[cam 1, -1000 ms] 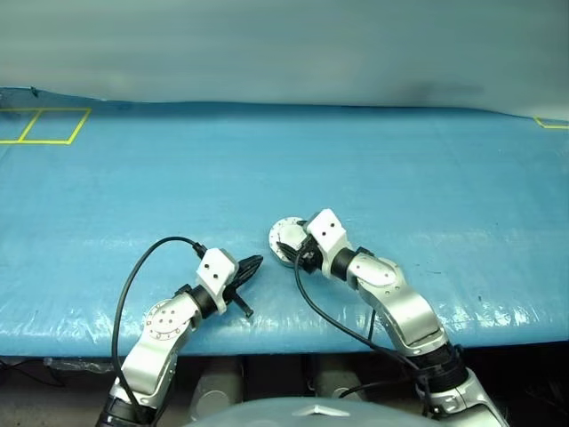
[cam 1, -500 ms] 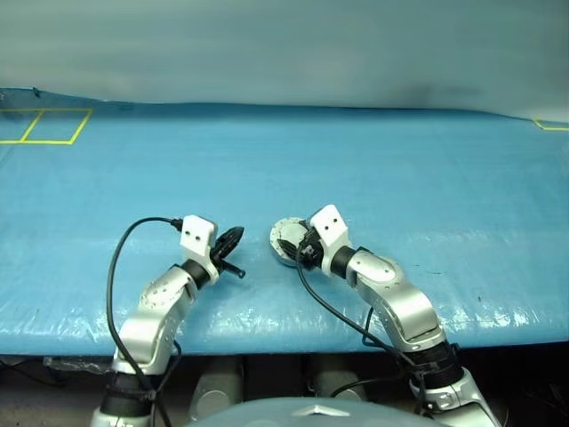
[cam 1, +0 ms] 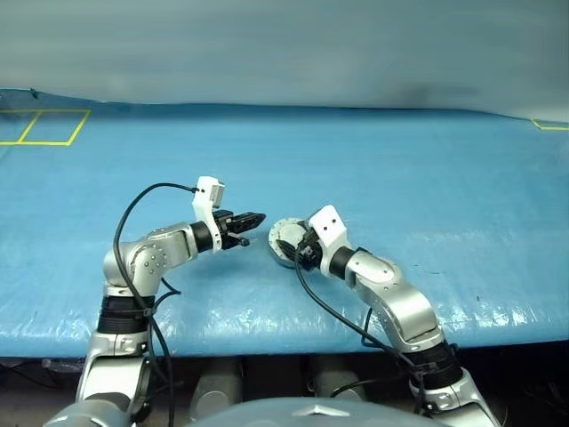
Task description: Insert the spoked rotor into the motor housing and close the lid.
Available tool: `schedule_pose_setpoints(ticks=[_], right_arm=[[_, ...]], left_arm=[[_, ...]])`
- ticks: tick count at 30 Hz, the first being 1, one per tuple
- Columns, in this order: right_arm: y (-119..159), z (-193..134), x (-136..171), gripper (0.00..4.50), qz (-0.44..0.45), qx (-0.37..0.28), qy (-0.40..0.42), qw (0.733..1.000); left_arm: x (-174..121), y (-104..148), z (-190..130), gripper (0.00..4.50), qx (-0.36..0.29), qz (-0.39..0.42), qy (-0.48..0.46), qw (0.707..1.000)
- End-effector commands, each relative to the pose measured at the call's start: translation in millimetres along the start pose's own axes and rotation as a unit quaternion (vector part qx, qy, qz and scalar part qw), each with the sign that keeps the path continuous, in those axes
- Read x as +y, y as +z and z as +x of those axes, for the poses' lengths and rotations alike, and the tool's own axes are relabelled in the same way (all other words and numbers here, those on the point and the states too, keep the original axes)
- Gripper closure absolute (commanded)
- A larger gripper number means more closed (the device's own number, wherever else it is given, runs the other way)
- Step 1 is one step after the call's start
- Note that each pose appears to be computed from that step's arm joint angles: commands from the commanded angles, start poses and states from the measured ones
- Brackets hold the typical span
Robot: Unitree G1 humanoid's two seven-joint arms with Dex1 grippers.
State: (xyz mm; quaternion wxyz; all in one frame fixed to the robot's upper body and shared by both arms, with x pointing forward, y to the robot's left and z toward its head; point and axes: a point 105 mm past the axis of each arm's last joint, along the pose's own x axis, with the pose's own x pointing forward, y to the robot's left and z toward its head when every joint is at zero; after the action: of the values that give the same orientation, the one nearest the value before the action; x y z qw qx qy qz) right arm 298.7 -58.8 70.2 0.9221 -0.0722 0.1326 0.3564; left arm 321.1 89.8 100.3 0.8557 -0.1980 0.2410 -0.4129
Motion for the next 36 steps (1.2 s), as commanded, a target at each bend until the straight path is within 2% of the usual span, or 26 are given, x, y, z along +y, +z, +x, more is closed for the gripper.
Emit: schedule_pose_setpoints(ticks=[1,13,26,30,34,36], right_arm=[[-15,-3,-2,1.46,0.015,0.027,-0.008,0.999],[-15,-4,-3,1.46,0.013,0.027,-0.013,0.999],[-12,-6,2,1.46,0.011,0.021,0.0,1.0],[-15,-14,-1,0.14,0.012,0.025,-0.007,1.0],[-16,-31,-5,0.03,0.024,0.02,-0.017,0.999],[-9,-43,-4,0.03,0.048,-0.003,-0.014,0.999]], left_arm=[[-11,0,8,4.5,0.015,-0.015,-0.036,0.999],[2,-31,18,4.5,0.096,-0.043,0.004,0.994],[8,-37,20,4.5,0.107,-0.06,0.027,0.992],[5,-38,21,4.5,0.11,-0.059,0.022,0.992],[5,-38,21,4.5,0.111,-0.057,0.02,0.992],[5,-39,21,4.5,0.112,-0.054,0.02,0.992]])
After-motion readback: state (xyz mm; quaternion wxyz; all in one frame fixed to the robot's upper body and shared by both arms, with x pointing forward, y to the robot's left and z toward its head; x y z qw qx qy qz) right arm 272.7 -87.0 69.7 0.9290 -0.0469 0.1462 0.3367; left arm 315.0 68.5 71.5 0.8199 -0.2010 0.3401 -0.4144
